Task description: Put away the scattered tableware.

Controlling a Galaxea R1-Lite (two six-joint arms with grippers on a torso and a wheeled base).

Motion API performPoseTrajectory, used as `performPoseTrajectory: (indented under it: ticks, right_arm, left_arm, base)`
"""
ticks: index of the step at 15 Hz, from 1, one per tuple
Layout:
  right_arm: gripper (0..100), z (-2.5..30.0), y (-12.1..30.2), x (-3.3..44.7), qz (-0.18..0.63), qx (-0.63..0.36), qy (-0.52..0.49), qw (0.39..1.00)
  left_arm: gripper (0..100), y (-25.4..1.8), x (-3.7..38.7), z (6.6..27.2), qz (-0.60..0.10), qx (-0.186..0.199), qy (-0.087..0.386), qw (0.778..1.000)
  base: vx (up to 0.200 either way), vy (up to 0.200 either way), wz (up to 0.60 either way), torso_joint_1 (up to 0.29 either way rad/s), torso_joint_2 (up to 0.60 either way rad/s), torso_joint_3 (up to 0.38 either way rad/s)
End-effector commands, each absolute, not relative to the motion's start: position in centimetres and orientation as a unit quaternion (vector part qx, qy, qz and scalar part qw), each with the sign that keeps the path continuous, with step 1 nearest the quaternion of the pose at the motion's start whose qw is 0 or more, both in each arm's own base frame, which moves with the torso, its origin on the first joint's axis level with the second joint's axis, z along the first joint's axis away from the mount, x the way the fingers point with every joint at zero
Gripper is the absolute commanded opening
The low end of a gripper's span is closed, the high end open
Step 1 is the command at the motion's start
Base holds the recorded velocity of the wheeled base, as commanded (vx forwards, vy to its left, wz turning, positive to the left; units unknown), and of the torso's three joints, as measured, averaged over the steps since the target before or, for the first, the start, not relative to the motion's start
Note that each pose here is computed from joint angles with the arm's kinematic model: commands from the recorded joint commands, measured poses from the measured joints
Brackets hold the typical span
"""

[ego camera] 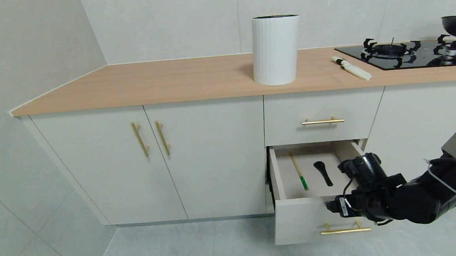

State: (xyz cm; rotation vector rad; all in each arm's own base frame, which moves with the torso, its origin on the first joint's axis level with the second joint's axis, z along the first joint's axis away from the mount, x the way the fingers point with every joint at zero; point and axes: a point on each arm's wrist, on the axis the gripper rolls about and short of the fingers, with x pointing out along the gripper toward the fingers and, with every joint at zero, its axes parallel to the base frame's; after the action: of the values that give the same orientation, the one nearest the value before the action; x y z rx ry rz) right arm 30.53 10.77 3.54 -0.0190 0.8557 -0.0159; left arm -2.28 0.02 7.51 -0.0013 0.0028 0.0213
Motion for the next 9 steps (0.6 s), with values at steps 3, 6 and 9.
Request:
performPoseTrajectory:
  ticks: [3, 6, 9]
  right_arm:
    - [100, 4.0, 10.6, 32.6, -0.008, -0.018, 0.395, 0.918]
    - [100, 4.1, 11.0, 34.2, -0.007, -0.021, 0.381, 0.924]
    - [100, 3.7, 11.2, 36.4, -0.005, -0.029, 0.367, 0.930]
  left_arm:
    - [100, 0.0, -2.3, 7.5, 0.012, -0.001, 0.002, 1.000]
    - [100, 0.0, -2.3, 7.5, 0.011, -0.001, 0.002, 1.000]
    - [100, 0.0, -2.3, 7.5, 0.011, -0.001, 0.002, 1.000]
  base:
    - [0.000, 0.000, 0.00, 0.000, 0.00, 0.000]
    - [0.000, 0.000, 0.00, 0.000, 0.00, 0.000]
    - [0.000, 0.000, 0.00, 0.000, 0.00, 0.000]
